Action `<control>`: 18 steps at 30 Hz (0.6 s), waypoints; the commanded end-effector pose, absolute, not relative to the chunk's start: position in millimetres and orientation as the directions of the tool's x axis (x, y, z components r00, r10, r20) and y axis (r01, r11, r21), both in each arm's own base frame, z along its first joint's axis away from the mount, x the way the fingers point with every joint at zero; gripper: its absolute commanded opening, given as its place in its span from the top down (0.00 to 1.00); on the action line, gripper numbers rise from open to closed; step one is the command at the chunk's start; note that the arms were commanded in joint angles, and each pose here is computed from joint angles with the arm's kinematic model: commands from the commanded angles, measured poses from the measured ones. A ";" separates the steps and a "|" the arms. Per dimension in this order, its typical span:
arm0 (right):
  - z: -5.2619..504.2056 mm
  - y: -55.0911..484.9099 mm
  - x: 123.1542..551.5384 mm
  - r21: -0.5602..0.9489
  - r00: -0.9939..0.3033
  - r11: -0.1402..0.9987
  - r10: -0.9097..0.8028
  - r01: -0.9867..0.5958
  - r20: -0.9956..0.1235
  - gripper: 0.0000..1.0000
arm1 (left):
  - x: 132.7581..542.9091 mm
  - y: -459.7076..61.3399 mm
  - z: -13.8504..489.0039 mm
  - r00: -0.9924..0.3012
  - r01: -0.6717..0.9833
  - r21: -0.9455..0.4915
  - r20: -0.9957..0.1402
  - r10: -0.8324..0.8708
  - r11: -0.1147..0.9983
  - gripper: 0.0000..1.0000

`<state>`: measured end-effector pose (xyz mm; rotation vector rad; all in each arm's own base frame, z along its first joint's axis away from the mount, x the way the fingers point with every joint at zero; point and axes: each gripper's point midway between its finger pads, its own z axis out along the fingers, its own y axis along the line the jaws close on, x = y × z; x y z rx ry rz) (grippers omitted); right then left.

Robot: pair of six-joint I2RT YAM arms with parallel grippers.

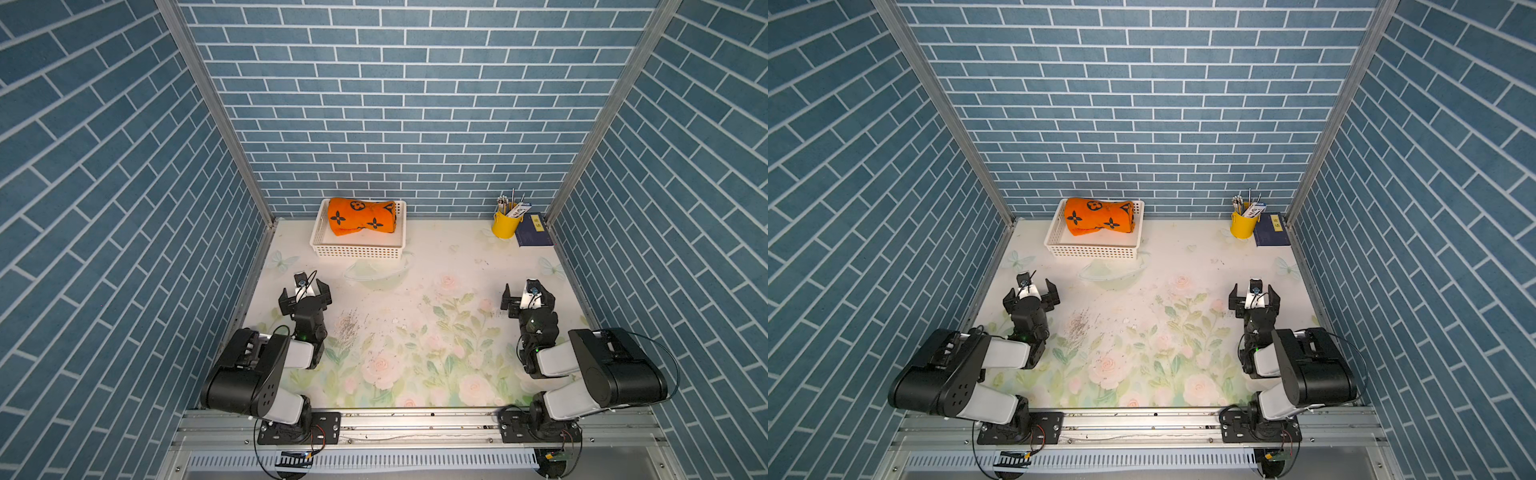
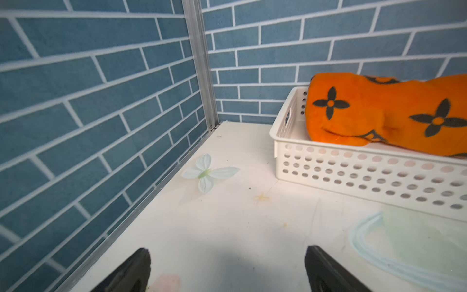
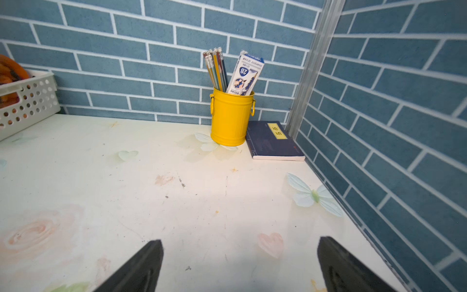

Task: Roll up the pillowcase
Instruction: Reset both arms

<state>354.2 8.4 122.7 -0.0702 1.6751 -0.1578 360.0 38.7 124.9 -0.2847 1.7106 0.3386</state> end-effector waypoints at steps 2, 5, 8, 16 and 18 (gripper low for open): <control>127.6 19.3 370.8 -0.116 -0.098 0.992 -0.120 -0.043 -0.988 0.00 | 363.4 26.5 137.2 -0.057 -0.225 -0.006 -0.998 -0.019 0.974 0.00; 125.4 16.3 371.8 -0.111 -0.117 0.993 -0.114 -0.031 -0.987 0.00 | 365.0 26.4 136.0 -0.070 -0.226 -0.005 -0.997 -0.021 0.974 0.00; 126.5 16.2 371.5 -0.113 -0.110 0.993 -0.116 -0.029 -0.987 0.00 | 365.7 26.0 134.8 -0.080 -0.224 -0.008 -0.996 -0.026 0.975 0.00; 126.1 16.4 372.2 -0.112 -0.114 0.993 -0.115 -0.031 -0.987 0.00 | 364.8 26.2 134.3 -0.078 -0.225 -0.005 -0.997 -0.023 0.974 0.00; 125.8 17.2 373.4 -0.110 -0.117 0.993 -0.113 -0.037 -0.987 0.00 | 365.6 26.1 133.7 -0.085 -0.225 -0.004 -0.996 -0.023 0.974 0.00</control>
